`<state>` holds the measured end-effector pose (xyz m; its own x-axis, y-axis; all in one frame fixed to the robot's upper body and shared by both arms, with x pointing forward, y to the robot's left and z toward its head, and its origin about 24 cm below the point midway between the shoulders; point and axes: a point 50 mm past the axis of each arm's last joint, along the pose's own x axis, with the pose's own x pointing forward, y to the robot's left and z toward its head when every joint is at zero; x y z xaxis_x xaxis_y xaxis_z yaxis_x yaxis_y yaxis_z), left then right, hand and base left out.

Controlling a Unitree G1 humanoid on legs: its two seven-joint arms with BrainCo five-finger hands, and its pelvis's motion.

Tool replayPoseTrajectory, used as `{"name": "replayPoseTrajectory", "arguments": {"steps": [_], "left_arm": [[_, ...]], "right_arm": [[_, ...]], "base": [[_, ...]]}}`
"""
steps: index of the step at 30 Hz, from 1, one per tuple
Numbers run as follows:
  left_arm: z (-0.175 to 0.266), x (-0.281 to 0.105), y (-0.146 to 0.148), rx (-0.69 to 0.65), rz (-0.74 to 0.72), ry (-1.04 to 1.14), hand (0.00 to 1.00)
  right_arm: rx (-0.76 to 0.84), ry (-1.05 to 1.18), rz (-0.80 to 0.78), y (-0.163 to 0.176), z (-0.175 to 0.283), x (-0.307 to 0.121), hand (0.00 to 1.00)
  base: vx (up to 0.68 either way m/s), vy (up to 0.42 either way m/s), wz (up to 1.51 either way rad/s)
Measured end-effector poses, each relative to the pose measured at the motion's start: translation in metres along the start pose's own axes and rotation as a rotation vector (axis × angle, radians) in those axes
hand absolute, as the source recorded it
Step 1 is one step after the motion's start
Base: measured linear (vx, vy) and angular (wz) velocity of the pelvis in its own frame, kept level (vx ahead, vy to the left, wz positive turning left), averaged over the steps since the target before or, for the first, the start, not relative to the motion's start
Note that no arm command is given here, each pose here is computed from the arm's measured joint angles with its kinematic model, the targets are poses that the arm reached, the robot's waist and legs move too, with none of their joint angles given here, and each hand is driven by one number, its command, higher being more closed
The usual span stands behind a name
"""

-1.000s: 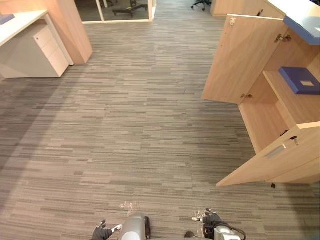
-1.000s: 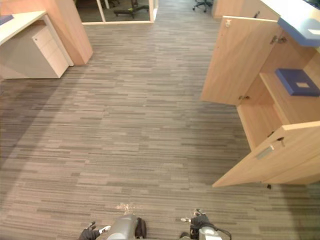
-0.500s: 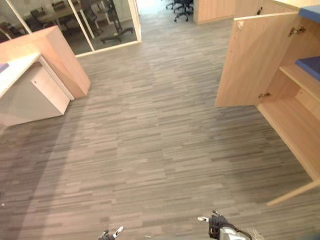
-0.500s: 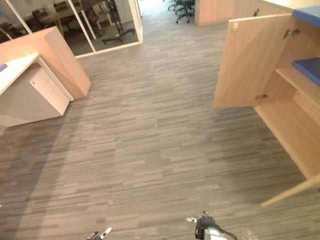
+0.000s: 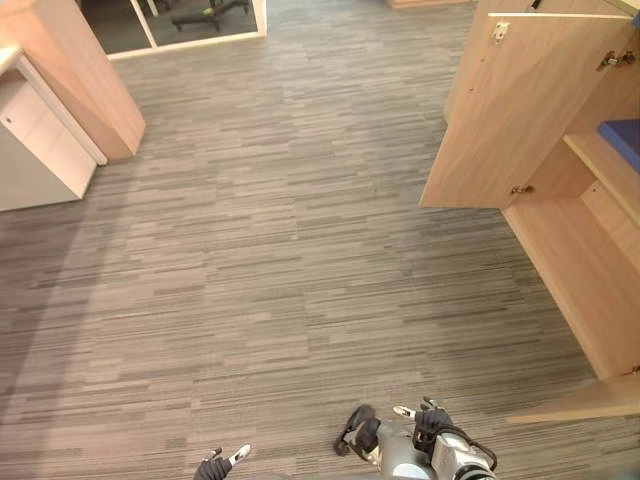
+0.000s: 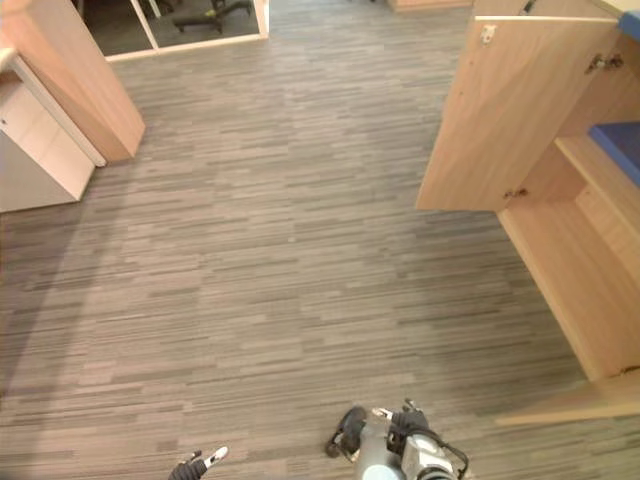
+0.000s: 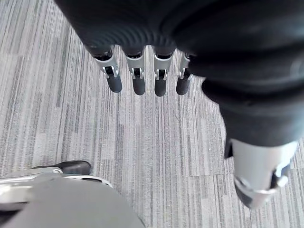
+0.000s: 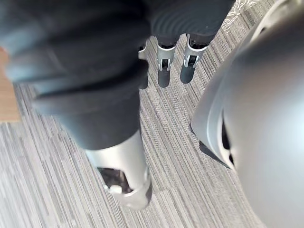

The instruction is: Walk over to the cabinet, pick up the folder, carry it to the office cabinet, place the folder inside the office cabinet, then close the office cabinet door

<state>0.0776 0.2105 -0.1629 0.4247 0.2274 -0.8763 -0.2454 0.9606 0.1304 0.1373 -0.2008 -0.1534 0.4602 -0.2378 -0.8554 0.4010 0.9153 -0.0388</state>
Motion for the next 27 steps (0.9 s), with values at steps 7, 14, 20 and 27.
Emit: {"name": "replayPoseTrajectory", "arguments": {"steps": [7,14,20,27], "left_arm": [[-0.015,-0.005,0.007,-0.183,0.049,0.038,0.00],[-0.018,-0.008,0.007,-0.241,0.060,0.013,0.00],[-0.031,-0.013,0.005,-0.283,0.089,0.047,0.00],[-0.038,-0.014,0.018,-0.331,0.144,0.072,0.00]], "right_arm": [[0.014,0.093,-0.038,-0.016,-0.029,-0.005,0.00],[-0.017,0.105,-0.049,-0.022,-0.029,-0.005,0.00],[-0.019,0.124,-0.070,-0.031,-0.037,-0.007,0.00],[0.000,0.153,-0.031,-0.019,-0.049,-0.010,0.00]], "base": [[0.33,-0.114,-0.78],[0.25,0.047,-0.88],[0.28,0.311,-0.65],[0.23,0.438,-0.93]]}}
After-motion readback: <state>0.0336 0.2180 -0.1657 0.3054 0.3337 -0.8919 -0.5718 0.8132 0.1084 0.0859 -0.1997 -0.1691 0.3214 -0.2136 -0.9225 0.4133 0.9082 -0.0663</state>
